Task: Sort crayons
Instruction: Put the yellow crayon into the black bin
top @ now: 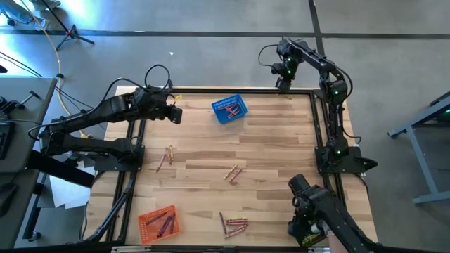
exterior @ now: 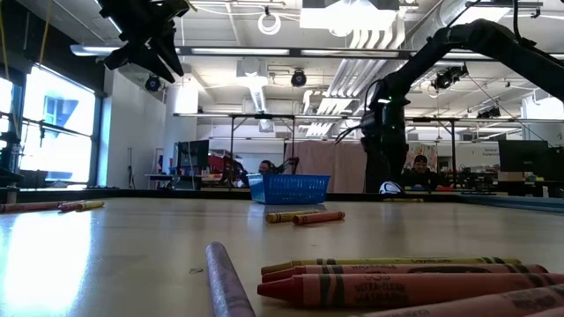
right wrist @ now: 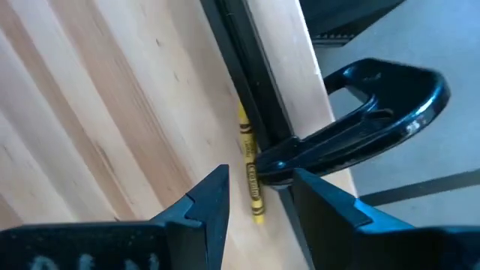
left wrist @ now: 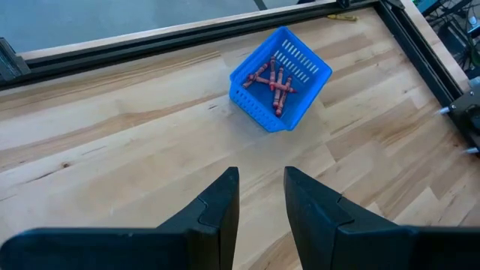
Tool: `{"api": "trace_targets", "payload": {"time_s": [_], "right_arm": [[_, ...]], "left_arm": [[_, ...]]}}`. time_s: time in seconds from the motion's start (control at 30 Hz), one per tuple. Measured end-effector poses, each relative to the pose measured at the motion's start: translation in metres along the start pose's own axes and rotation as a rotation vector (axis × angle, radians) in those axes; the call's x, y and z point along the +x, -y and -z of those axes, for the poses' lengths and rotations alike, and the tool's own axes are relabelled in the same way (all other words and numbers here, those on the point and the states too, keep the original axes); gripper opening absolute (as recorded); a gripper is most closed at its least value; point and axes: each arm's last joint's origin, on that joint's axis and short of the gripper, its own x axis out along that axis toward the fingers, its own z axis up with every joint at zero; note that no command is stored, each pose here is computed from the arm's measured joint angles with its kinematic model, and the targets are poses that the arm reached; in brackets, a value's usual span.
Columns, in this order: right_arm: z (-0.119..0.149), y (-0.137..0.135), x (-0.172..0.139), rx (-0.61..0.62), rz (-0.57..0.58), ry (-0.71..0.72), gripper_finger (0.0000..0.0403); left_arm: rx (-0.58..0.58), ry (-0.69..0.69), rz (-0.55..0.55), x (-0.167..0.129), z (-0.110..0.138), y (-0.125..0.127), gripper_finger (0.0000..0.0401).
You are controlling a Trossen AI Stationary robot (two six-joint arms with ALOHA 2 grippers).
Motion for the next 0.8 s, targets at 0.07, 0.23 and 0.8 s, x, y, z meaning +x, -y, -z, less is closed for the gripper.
{"api": "trace_targets", "payload": {"time_s": [0.07,0.23,0.8], "right_arm": [[0.000,0.000,0.000,0.052,-0.004,0.005,0.0132],[0.003,-0.021,0.001,0.063,-0.035,0.023,0.0132],[0.045,-0.071,-0.002,0.286,0.252,0.297,0.0133]], "left_arm": [[0.000,0.000,0.000,0.000,0.000,0.000,0.0094],[0.000,0.000,0.000,0.000,0.000,0.000,0.0094],[0.038,0.005,-0.005,0.000,0.000,0.000,0.0094]]}}
